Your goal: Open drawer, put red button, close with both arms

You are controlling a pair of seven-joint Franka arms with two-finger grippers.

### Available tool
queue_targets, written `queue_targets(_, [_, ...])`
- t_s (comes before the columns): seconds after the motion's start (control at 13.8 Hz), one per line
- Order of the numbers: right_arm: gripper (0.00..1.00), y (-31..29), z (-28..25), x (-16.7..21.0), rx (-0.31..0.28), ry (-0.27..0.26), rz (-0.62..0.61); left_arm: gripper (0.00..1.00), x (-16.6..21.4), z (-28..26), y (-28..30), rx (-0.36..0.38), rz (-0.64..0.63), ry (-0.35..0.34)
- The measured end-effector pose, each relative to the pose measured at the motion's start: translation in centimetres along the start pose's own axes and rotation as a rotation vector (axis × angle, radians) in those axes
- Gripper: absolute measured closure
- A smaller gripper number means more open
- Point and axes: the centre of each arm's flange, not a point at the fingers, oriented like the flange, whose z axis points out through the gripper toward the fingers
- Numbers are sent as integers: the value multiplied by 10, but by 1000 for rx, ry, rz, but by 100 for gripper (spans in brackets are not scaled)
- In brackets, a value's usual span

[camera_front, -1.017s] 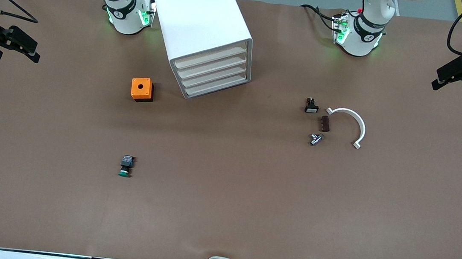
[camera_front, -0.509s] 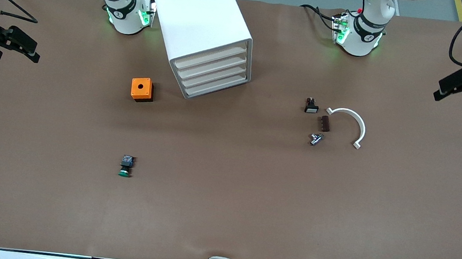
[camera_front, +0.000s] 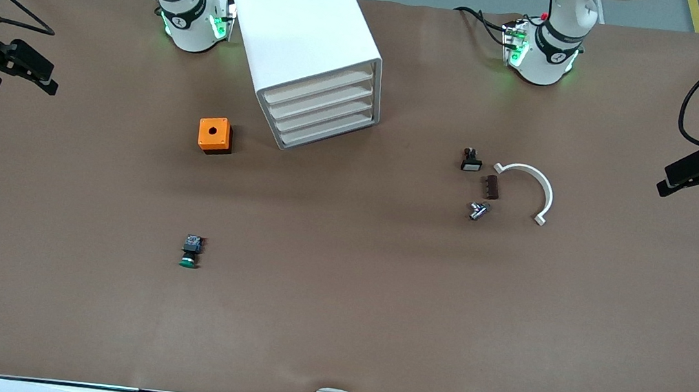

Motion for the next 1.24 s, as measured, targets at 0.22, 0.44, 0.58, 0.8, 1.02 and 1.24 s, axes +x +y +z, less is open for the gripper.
queue_targets(0.22, [0, 0, 0, 0, 0, 0, 0, 0, -1, 1, 0, 26, 6, -4])
queue_targets(0.44, [0, 0, 0, 0, 0, 0, 0, 0, -2, 2, 2, 29, 9, -16])
queue_targets(0.58, [0, 0, 0, 0, 0, 0, 0, 0, -3, 3, 2, 30, 10, -20])
queue_targets(0.8, [0, 0, 0, 0, 0, 0, 0, 0, -8, 7, 1, 36, 8, -70])
queue_targets(1.02, [0, 0, 0, 0, 0, 0, 0, 0, -11, 11, 0, 39, 6, -89])
queue_targets(1.24, [0, 0, 1, 0, 0, -1, 0, 0, -25, 15, -4, 37, 3, -60])
